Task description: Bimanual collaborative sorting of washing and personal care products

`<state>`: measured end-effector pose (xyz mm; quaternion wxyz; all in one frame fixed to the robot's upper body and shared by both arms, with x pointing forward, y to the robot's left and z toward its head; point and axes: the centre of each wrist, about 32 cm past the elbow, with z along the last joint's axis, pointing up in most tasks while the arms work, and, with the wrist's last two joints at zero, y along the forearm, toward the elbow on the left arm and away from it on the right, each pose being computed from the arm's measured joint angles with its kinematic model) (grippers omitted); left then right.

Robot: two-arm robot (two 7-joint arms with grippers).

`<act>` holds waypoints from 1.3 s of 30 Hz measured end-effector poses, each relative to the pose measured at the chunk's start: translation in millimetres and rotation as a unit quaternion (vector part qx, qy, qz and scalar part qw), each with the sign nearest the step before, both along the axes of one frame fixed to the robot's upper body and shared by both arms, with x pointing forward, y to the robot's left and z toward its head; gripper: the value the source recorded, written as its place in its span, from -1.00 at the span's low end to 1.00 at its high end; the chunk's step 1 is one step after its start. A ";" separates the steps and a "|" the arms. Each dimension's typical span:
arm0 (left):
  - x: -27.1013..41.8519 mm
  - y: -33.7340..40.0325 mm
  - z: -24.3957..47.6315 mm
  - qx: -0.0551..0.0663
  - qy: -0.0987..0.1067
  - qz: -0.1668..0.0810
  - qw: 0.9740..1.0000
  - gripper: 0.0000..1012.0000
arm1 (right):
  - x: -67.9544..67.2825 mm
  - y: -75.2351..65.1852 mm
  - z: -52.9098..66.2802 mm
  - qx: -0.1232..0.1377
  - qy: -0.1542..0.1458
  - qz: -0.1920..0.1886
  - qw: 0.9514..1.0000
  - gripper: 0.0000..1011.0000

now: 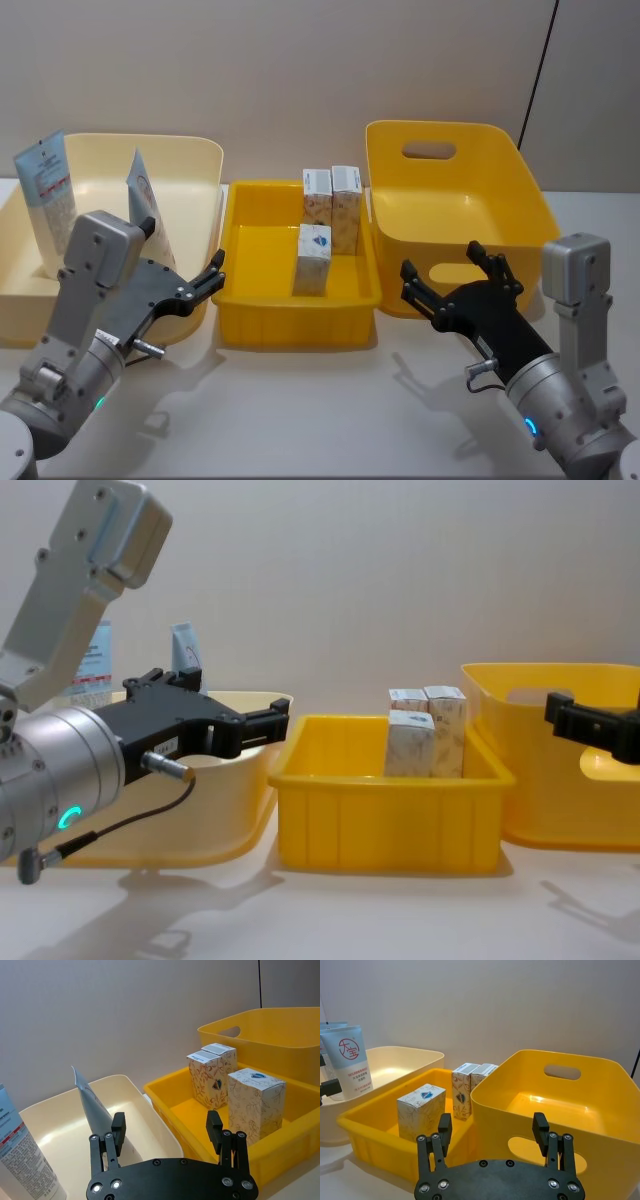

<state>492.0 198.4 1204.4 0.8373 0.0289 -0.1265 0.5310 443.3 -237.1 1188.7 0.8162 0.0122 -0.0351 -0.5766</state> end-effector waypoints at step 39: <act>0.0 0.0 0.0 0.000 0.000 0.000 1.000 0.98 | -37.1 -5.0 85.4 -0.004 0.095 0.032 0.995 0.98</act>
